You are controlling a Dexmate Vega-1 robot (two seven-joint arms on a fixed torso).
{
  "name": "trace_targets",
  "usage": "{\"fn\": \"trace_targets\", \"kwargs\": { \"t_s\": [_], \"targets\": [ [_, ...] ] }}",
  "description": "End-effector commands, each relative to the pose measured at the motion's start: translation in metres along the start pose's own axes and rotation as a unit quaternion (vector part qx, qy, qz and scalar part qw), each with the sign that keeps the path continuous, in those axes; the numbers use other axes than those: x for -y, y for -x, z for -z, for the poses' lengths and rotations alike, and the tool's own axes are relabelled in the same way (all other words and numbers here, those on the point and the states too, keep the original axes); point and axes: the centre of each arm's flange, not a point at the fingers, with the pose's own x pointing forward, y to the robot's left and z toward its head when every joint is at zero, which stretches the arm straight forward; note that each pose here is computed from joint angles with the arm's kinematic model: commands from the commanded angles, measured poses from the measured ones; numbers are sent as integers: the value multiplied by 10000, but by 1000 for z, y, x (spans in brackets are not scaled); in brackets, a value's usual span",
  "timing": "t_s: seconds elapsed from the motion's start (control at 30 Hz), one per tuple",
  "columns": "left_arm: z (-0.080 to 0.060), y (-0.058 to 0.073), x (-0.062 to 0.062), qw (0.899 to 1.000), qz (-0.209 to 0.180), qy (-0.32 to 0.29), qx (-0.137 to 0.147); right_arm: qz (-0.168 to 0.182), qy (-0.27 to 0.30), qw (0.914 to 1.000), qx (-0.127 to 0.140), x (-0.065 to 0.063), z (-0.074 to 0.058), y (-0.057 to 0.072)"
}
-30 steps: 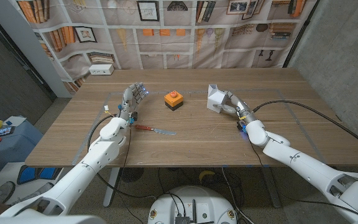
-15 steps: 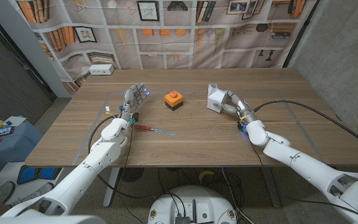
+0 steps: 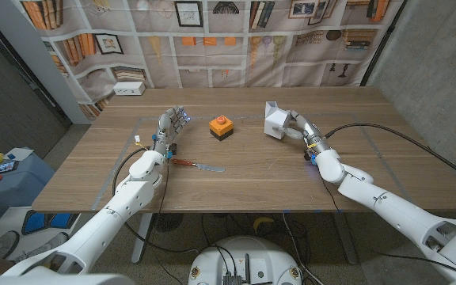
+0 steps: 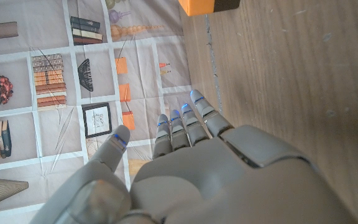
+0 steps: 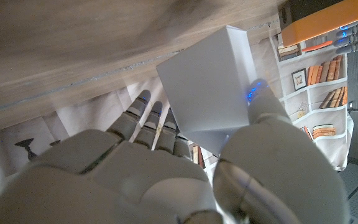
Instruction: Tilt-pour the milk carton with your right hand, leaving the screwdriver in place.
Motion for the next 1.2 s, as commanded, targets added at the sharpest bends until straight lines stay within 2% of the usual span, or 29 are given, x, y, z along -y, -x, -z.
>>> {"fn": "trace_targets", "kwargs": {
  "t_s": [0.03,0.87,1.2],
  "targets": [
    [-1,0,0,10000,16,-6,3,58,138,9999,82,23,-9,0],
    [-3,-5,-3,10000,16,-14,6,-410,784,9960,-109,73,-17,1],
    [-3,-3,-3,10000,6,-57,0,-757,1224,9893,-253,96,-24,2]
  ]
}}
